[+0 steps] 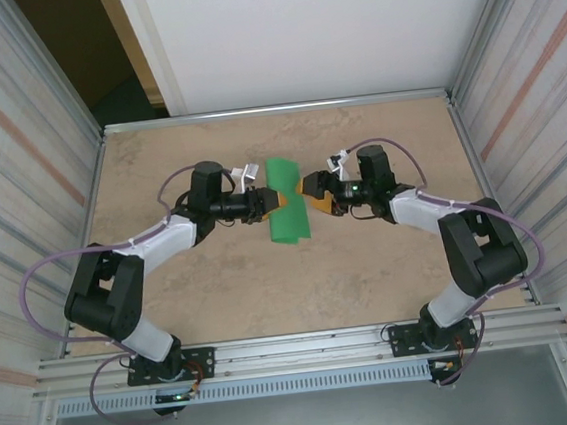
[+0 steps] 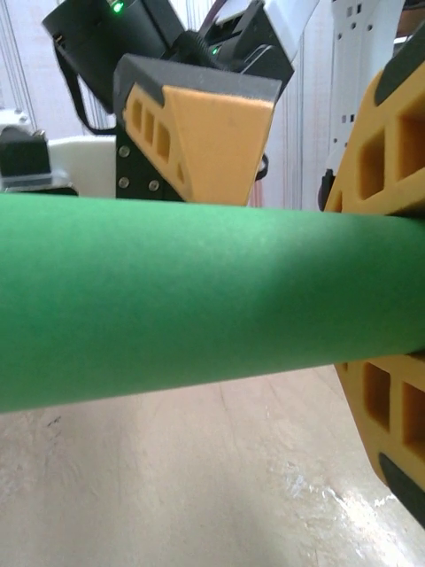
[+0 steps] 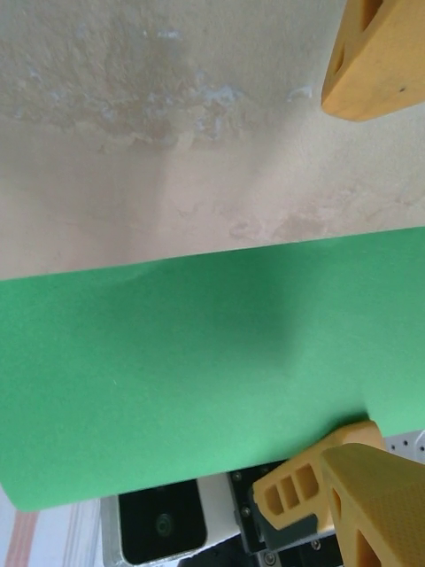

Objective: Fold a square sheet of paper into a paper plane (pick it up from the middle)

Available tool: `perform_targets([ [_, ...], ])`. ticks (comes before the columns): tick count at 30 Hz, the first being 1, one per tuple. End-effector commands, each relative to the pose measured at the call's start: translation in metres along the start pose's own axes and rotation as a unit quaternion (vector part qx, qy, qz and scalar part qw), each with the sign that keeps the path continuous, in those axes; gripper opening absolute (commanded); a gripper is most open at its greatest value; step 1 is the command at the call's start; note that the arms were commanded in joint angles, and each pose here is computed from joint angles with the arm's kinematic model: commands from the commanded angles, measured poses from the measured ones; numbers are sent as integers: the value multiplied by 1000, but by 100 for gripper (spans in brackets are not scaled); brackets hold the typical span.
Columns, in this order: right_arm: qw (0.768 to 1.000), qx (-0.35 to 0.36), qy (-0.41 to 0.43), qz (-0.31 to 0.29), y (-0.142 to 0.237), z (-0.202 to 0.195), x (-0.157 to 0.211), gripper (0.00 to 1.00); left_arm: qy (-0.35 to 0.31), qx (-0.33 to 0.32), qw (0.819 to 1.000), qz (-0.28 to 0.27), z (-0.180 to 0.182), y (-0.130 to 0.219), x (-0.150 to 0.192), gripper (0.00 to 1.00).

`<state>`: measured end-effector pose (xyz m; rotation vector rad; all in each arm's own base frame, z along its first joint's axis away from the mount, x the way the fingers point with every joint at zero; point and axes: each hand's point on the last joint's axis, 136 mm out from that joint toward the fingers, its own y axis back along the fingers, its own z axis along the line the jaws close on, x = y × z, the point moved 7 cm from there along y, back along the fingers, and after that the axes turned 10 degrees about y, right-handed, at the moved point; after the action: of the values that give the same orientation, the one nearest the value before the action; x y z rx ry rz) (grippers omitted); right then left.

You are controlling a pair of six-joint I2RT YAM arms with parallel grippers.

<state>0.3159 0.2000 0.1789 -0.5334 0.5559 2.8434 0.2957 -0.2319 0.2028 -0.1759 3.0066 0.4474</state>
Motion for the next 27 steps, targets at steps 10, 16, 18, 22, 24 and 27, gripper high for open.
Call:
perform_targets([
  [10,996,-82,23,31,-11,28,-7,79,17,0,1000,16,6,1,-4,30],
  [16,997,-76,20,24,-3,25,-7,60,26,-13,999,15,17,4,-4,29],
  [18,997,-75,19,24,-2,24,-8,53,30,-16,999,16,20,4,-4,29],
  [22,997,-64,12,29,-4,20,-8,38,32,-22,999,18,24,2,-4,29],
  [24,998,-54,9,29,-4,18,-8,29,35,-27,999,19,27,2,-3,29],
  [27,999,-41,4,31,-5,15,-7,22,38,-32,999,18,31,2,-3,29],
])
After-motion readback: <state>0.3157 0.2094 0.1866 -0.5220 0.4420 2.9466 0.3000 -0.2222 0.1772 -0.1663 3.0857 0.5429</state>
